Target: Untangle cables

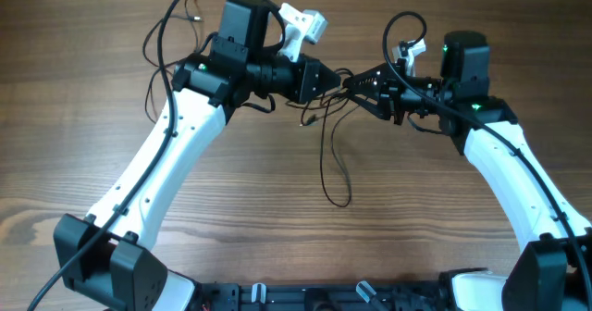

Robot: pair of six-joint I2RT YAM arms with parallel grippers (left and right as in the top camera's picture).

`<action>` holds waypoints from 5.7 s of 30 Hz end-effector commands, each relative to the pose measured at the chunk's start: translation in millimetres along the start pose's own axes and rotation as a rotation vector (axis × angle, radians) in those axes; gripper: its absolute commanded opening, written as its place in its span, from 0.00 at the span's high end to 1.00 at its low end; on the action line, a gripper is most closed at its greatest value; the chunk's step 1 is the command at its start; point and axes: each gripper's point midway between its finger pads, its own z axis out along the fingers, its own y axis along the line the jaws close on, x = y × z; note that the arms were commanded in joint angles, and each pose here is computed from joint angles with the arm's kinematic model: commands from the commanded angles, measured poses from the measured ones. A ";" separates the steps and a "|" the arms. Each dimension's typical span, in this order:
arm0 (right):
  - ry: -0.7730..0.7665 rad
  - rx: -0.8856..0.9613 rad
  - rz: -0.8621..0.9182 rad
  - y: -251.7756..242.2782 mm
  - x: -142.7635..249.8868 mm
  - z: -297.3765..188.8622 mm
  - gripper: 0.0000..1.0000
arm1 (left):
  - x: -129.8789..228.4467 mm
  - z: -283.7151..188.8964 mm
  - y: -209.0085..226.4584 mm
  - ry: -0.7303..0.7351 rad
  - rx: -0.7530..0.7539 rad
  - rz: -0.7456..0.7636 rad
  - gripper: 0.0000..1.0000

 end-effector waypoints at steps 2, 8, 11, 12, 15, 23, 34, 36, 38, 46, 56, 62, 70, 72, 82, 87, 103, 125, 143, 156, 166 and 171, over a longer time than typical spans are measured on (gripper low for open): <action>-0.069 0.029 -0.019 -1.2 -9.3 -1.5 0.77 | -0.3 2.0 -20.9 0.000 0.030 0.032 0.96; -0.131 0.096 -0.214 -11.8 -20.9 -3.8 0.96 | 0.7 -14.3 51.7 -0.039 -0.363 -0.093 0.96; -0.190 0.195 -0.211 -33.7 -31.6 -12.8 0.96 | 6.7 -35.9 89.6 -0.062 -0.573 -0.194 0.96; -0.196 0.203 -0.214 -36.3 -33.6 -16.6 0.96 | 8.1 -42.3 97.7 -0.073 -0.613 -0.231 0.96; -0.211 0.187 -0.256 -35.0 -40.7 -33.5 0.96 | 12.9 -66.1 124.5 -0.111 -0.754 -0.331 0.96; -0.437 0.169 -0.431 3.1 -55.1 -112.2 0.96 | 17.6 -95.3 151.0 -0.155 -0.836 -0.454 0.96; -0.900 0.297 -0.598 51.4 -68.5 -206.6 0.96 | 26.5 -92.9 154.0 -0.119 -0.845 -0.471 0.96; -0.897 0.363 -0.552 32.5 -74.1 -207.3 0.96 | 27.7 -91.6 156.4 -0.113 -0.850 -0.474 0.96; -0.918 0.424 -0.500 17.4 -79.2 -212.2 0.96 | 28.4 -95.1 162.2 -0.117 -0.885 -0.473 0.96; -0.924 0.461 -0.498 11.4 -79.8 -214.9 0.96 | 46.4 -76.9 170.6 -0.027 -0.861 -0.513 0.39; -0.827 0.516 -0.441 -13.7 -66.5 -204.7 0.95 | 51.3 -77.5 170.0 -0.004 -0.864 -0.513 0.11; -0.452 0.386 -0.580 -17.1 -21.0 -142.3 0.96 | 45.5 -82.6 175.9 -0.054 -0.898 -0.541 0.00; -0.090 0.364 -0.640 -44.1 8.3 -30.2 0.96 | 43.2 -111.6 199.6 -0.139 -0.933 -0.666 0.00; -0.053 0.370 -0.614 -52.6 8.8 -4.1 0.93 | 45.6 -118.6 204.4 -0.142 -0.932 -0.692 0.00; 0.062 0.419 -0.695 -102.5 19.3 108.1 0.79 | 58.7 -129.6 209.2 -0.109 -0.986 -0.718 0.00; 0.058 0.536 -0.726 -133.0 22.9 127.7 0.72 | 58.5 -129.5 209.3 -0.109 -0.985 -0.717 0.00; 0.058 0.619 -0.722 -167.4 17.1 139.4 0.56 | 58.5 -129.5 209.3 -0.109 -0.985 -0.717 0.00; -1.064 0.805 -1.262 116.5 -34.8 -103.3 0.96 | 58.5 -129.5 209.2 -0.109 -0.985 -0.718 0.00; -0.953 1.560 -0.417 -145.7 -157.1 -276.2 0.96 | 58.4 -129.5 209.3 -0.110 -0.985 -0.717 0.00; -0.611 1.006 -0.540 -173.2 -178.7 -150.8 0.00 | 58.4 -129.4 209.2 -0.109 -0.985 -0.717 0.00; -0.216 0.556 -0.648 -146.8 -107.9 -51.5 0.30 | 58.4 -129.4 209.2 -0.109 -0.985 -0.717 0.00; -0.045 0.504 -0.706 -132.8 -57.5 14.2 0.33 | 58.4 -129.5 209.3 -0.110 -0.985 -0.718 0.00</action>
